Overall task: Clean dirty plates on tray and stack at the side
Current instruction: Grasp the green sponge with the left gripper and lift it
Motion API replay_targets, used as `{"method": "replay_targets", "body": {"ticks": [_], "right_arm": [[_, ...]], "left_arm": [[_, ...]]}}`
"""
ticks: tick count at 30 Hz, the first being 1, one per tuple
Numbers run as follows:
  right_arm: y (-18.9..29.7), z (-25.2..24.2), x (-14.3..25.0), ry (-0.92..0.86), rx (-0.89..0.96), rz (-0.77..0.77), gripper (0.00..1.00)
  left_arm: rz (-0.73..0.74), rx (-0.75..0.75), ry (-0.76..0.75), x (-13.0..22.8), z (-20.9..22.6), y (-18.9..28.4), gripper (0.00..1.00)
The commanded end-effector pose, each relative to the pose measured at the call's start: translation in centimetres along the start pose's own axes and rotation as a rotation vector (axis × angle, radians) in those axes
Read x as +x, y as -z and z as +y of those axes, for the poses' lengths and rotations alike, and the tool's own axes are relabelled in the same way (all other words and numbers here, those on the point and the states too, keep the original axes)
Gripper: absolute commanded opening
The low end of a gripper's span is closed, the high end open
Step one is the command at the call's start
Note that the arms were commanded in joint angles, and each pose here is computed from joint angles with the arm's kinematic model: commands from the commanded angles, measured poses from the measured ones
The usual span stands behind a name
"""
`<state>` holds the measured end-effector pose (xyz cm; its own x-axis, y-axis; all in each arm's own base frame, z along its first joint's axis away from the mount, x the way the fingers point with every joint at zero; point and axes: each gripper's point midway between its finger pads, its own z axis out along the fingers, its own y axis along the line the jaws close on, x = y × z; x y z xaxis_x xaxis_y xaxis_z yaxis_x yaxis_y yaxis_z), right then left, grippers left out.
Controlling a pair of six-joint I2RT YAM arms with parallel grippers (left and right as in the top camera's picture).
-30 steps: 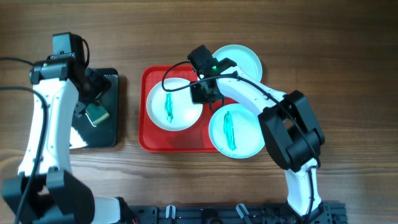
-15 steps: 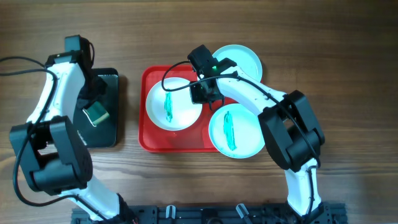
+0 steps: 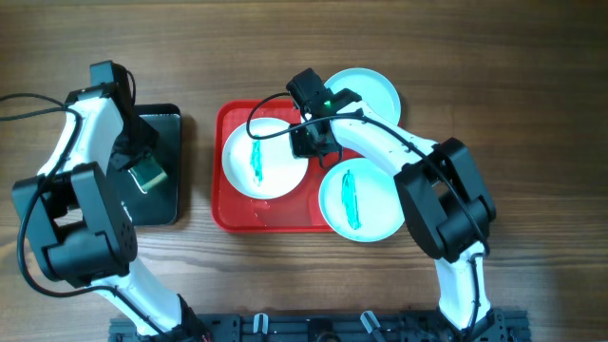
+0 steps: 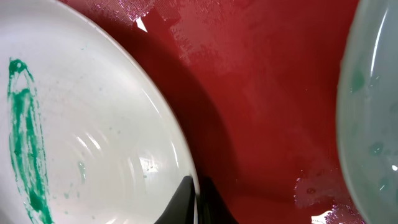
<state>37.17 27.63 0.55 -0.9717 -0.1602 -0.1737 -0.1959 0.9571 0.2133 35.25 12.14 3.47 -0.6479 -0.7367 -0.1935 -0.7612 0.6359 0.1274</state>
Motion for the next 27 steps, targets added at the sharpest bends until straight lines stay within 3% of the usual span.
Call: {"method": "replay_targets", "body": {"ticks": [1,17,22,26,27], "right_arm": [[-1.7,-1.0,0.6,0.0,0.038,0.029,0.05],[-1.7,-1.0,0.6,0.001,0.038,0.028,0.05],[-1.7,-1.0,0.6,0.001,0.038,0.028,0.05],[-1.7,-0.9,0.6,0.001,0.036,0.026,0.06],[-1.7,-0.9,0.5,0.001,0.035,0.022,0.1]], "left_arm": [[0.058,0.011,-0.045,1.2,-0.3,-1.2,0.33],[0.125,0.003,-0.069,3.7,0.3,-3.4,0.33],[0.086,0.029,-0.06,2.7,-0.4,-3.5,0.04],[0.086,0.034,-0.061,2.4,-0.5,-2.4,0.04],[0.087,0.034,-0.062,2.2,-0.4,-1.4,0.04]]}}
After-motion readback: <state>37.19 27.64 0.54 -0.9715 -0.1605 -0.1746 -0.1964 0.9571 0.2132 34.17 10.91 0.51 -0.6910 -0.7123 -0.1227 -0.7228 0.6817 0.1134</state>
